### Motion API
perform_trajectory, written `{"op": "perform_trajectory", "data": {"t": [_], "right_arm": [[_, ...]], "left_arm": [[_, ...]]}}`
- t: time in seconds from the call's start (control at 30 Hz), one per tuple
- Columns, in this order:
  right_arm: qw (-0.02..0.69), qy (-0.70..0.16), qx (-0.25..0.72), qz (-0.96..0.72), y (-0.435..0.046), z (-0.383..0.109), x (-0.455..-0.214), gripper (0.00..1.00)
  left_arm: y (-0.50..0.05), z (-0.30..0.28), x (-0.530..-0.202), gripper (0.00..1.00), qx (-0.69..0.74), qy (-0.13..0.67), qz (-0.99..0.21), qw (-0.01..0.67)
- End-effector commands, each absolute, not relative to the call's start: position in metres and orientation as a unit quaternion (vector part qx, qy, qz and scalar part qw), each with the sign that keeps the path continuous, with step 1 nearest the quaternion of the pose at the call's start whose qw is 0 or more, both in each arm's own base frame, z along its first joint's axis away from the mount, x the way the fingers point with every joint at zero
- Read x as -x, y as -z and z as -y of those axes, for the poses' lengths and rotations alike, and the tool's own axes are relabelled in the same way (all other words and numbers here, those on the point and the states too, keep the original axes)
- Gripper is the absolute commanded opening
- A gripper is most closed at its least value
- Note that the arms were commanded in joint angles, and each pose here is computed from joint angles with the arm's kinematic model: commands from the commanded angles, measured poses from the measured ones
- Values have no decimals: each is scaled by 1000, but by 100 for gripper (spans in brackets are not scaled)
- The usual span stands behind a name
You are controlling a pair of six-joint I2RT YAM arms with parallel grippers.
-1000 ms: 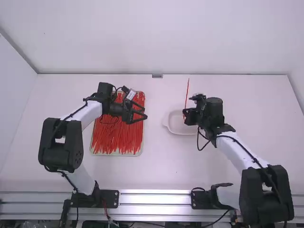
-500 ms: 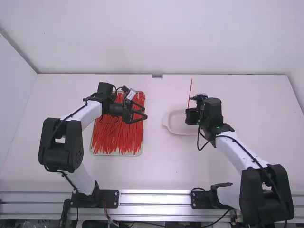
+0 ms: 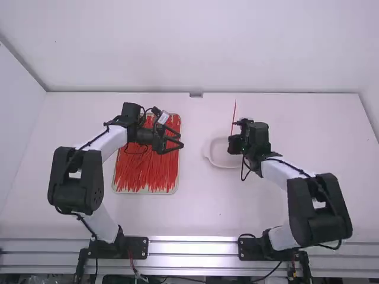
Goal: Fasten the cable tie
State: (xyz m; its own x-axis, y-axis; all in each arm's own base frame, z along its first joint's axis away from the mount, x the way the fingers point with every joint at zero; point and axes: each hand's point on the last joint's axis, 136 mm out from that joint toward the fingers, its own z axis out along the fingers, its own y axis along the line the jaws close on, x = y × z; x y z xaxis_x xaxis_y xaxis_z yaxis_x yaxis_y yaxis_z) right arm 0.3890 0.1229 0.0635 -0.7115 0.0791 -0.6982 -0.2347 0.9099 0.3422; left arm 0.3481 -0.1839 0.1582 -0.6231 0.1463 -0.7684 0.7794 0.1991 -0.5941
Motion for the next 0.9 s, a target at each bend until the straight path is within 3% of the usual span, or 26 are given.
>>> {"op": "perform_trajectory", "data": {"t": [0.0, 0.87], "right_arm": [[377, -210, 40, -901, -62, -125, -396, 0], [330, -199, 51, -921, -35, -137, -379, 0]], "left_arm": [[-161, 182, -348, 99, -326, 547, -711, 297], [-161, 183, -348, 99, -326, 548, -712, 296]]}}
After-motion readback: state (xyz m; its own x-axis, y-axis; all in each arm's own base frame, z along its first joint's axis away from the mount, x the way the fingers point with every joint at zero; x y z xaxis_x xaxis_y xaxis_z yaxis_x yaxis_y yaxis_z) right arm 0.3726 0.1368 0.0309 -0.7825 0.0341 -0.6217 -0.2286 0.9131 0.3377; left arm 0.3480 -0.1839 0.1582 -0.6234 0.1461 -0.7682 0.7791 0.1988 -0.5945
